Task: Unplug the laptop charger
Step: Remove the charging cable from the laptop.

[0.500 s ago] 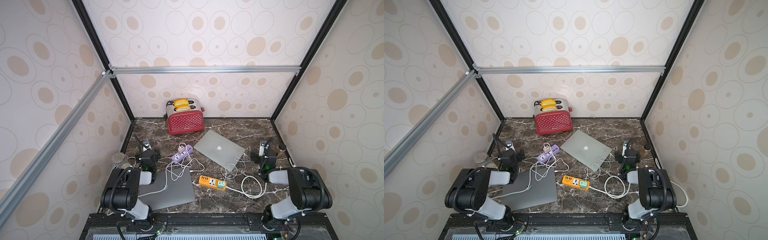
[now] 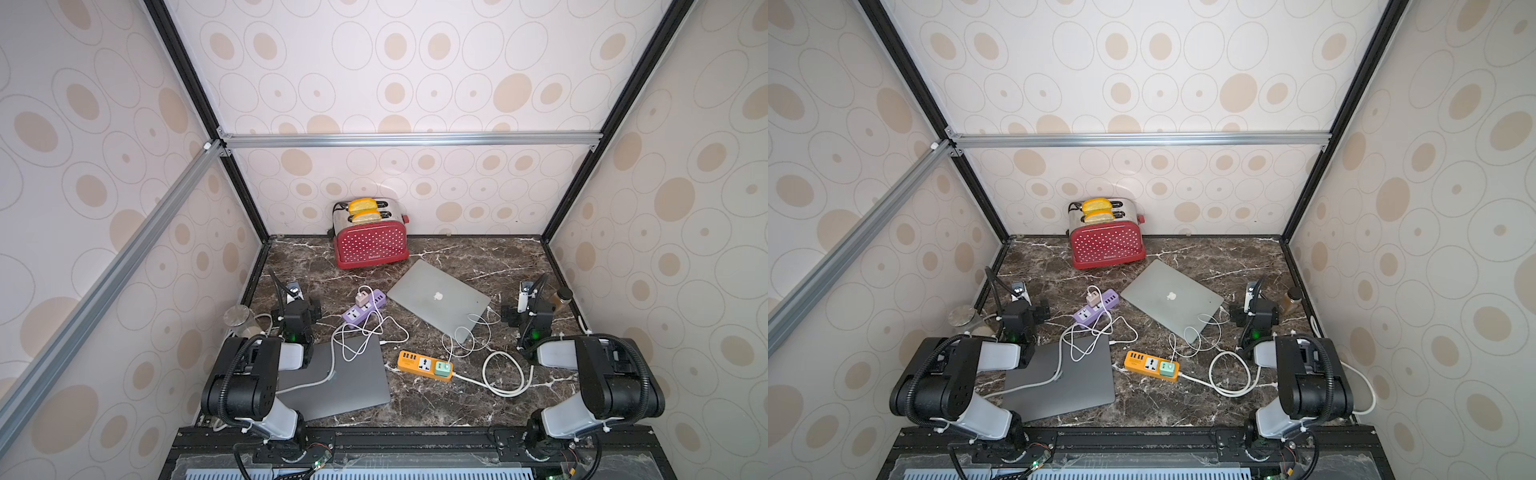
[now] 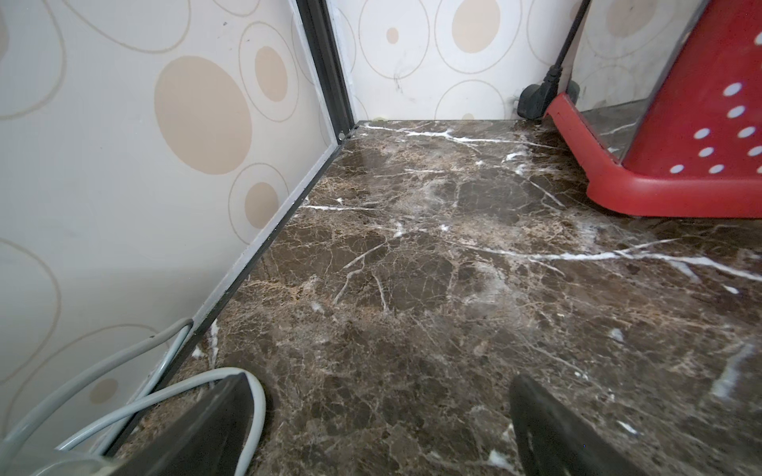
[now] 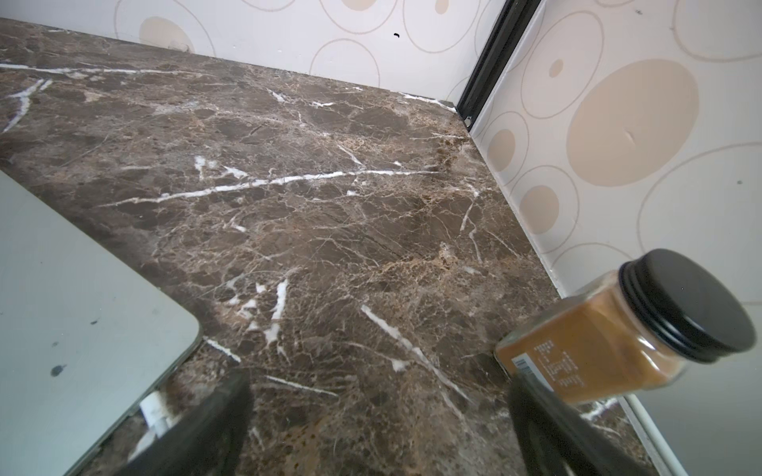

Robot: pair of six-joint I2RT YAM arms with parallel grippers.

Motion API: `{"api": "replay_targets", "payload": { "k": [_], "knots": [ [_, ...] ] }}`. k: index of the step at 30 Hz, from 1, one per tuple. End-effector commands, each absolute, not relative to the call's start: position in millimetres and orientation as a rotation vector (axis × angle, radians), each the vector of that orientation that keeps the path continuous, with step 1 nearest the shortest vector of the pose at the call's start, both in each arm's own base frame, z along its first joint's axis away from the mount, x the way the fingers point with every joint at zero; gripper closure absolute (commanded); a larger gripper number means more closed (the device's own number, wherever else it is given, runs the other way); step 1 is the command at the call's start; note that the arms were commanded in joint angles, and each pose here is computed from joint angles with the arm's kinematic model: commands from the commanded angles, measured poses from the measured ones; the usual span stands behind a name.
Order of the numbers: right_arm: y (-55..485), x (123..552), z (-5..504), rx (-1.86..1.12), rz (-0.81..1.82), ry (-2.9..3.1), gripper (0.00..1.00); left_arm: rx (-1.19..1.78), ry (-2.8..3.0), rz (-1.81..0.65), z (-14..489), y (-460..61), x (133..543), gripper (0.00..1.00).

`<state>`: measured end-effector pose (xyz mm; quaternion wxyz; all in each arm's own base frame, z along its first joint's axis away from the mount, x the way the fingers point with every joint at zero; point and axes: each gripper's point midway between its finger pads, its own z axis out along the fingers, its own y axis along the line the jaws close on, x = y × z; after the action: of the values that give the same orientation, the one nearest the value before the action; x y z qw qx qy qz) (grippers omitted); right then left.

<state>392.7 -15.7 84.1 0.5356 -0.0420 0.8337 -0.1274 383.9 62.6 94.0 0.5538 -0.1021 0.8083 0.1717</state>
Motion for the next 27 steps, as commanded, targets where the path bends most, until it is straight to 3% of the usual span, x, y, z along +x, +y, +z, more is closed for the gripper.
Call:
{"api": "replay_targets", "payload": {
  "k": [1,6,10,13,16,19,24,25,27],
  "knots": [
    [-15.7,394.4,85.9,-0.105,-0.307,1.977,0.00,-0.231,1.899,0.380,100.9,61.3,390.6,0.01],
    [-15.9,393.8,85.6,-0.102,-0.304,1.976,0.00,-0.254,1.872,0.395,112.3,65.1,389.9,0.01],
    [-22.2,394.7,95.8,-0.064,-0.334,1.964,0.03,-0.376,1.873,0.474,166.0,77.4,376.9,0.06],
    [-28.2,392.8,116.2,-0.046,-0.370,2.032,0.06,-0.532,1.899,0.298,207.2,68.1,374.4,0.15],
    [-27.3,385.4,141.5,-0.045,-0.356,2.129,0.06,-0.482,1.999,0.071,229.9,22.5,385.5,0.28],
    [-10.0,381.1,164.7,-0.124,-0.249,2.203,0.08,-0.282,2.146,-0.032,237.2,-33.6,387.9,0.33],
    [31.5,375.3,192.3,-0.323,-0.012,2.289,0.08,-0.134,2.417,-0.354,198.0,-105.8,378.5,0.54],
    [34.9,374.3,196.0,-0.345,-0.004,2.291,0.08,-0.105,2.449,-0.358,194.3,-114.1,375.4,0.60],
    [35.1,371.4,200.2,-0.384,-0.058,2.290,0.09,-0.015,2.429,-0.276,201.0,-130.9,370.0,0.61]
  ]
}}
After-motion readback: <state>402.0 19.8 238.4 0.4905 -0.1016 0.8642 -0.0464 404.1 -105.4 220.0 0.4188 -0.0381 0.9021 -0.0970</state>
